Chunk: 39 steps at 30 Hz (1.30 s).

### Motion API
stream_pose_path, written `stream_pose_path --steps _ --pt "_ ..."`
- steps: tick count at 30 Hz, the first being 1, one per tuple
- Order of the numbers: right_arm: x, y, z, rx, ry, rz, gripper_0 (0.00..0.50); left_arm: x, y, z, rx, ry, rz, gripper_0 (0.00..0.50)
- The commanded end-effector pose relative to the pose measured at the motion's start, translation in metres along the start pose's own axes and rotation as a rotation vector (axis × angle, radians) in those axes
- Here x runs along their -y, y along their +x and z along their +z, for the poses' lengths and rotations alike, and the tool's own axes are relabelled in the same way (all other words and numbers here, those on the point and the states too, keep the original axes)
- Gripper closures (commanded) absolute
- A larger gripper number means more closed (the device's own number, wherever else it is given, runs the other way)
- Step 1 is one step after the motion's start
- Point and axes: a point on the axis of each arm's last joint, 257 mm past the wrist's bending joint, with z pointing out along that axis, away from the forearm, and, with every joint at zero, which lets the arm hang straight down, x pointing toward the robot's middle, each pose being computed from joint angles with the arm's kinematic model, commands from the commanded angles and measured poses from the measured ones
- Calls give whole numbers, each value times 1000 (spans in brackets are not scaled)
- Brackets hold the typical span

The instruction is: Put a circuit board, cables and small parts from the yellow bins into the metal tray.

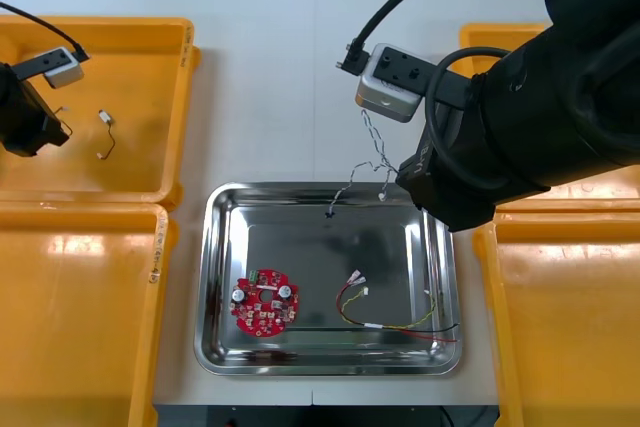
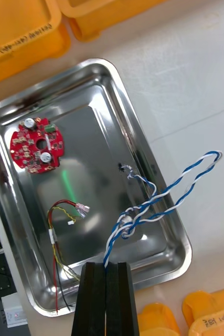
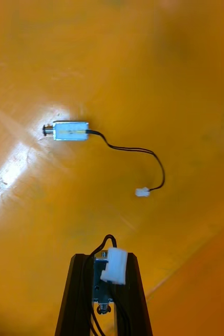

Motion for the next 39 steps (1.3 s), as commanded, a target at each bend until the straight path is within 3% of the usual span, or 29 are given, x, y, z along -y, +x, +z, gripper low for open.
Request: stream_pose_path --steps 1,6,17,28,32,39 --pt "18 15 8 -21 51 -107 500 -19 -22 -56 23 -81 -192 500" --pt "41 35 14 -65 105 -144 500 1 -31 -73 1 -81 -239 500" --pt "39 63 39 -156 122 -183 500 47 -59 -87 -6 -105 -307 500" --pt "7 83 70 -179 54 -158 500 102 -94 -89 39 -96 -401 500" --pt "2 80 81 -186 68 -164 500 122 -102 -87 47 -79 -426 500" --pt "-3 84 97 -228 98 -182 500 157 -135 -87 130 -33 -482 500"
